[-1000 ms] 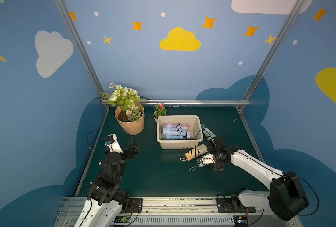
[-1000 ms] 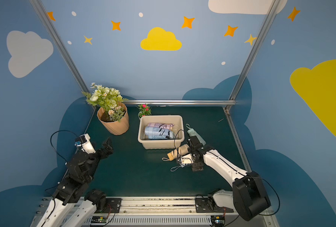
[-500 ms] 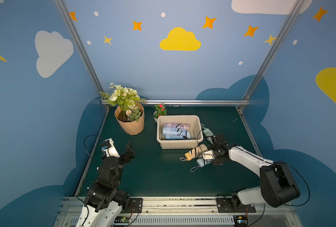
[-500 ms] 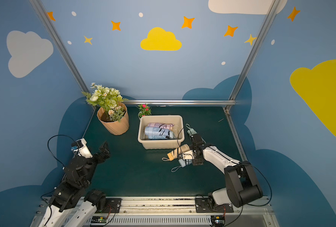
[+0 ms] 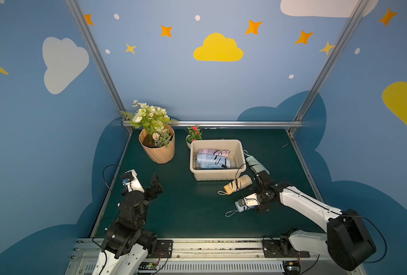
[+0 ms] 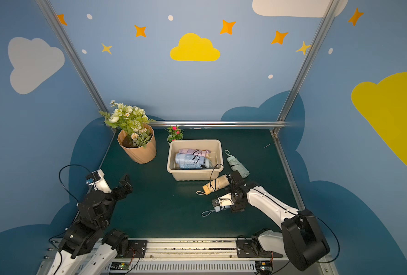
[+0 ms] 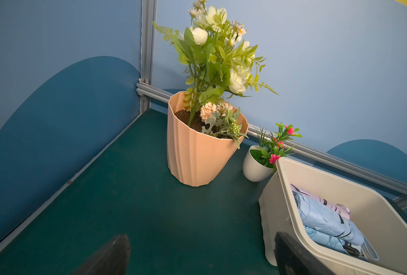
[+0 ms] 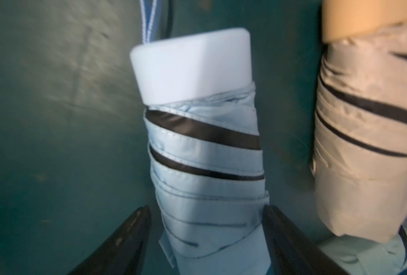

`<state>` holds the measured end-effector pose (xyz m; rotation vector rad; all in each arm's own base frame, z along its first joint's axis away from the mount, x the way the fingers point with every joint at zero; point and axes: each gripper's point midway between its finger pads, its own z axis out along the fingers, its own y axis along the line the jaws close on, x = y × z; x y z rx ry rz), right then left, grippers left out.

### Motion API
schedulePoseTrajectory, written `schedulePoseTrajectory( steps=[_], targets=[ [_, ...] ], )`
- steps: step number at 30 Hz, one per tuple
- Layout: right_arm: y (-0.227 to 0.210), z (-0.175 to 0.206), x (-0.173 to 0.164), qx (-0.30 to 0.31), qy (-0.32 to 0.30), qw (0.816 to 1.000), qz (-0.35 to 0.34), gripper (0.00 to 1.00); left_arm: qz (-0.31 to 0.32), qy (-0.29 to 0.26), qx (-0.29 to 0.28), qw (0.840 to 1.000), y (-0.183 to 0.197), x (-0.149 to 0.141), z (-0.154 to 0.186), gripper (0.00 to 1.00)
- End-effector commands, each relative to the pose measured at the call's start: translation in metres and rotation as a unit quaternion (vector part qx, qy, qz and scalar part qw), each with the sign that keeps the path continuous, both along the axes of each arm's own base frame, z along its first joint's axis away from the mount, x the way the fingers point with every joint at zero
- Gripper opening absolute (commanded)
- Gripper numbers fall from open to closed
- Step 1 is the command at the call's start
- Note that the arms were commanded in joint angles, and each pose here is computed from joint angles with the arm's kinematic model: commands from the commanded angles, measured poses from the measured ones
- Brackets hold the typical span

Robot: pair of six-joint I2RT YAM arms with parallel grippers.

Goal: Put the umbrella into the storage box
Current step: Pick up the umbrella from the center of the board.

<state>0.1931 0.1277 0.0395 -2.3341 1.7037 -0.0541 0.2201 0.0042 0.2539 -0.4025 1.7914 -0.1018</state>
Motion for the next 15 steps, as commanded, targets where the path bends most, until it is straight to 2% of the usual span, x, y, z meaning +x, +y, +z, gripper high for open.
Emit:
schedulePoseTrajectory(
  steps=[1, 5, 15],
  targets=[
    [-0.001, 0.003, -0.032, 0.006, 0.057, 0.998, -0.024, 0.87, 0.001, 0.011, 0.010, 1.000, 0.000, 0.002, -0.002, 1.00],
    [0.003, 0.012, -0.025, 0.021, 0.040, 0.998, -0.041, 0.98, -0.013, 0.015, 0.003, 1.000, -0.006, 0.007, -0.003, 1.00],
    [0.028, 0.012, 0.003, 0.057, 0.013, 0.998, -0.037, 0.98, -0.029, 0.015, -0.030, 0.999, -0.014, 0.004, -0.006, 1.00]
  ],
)
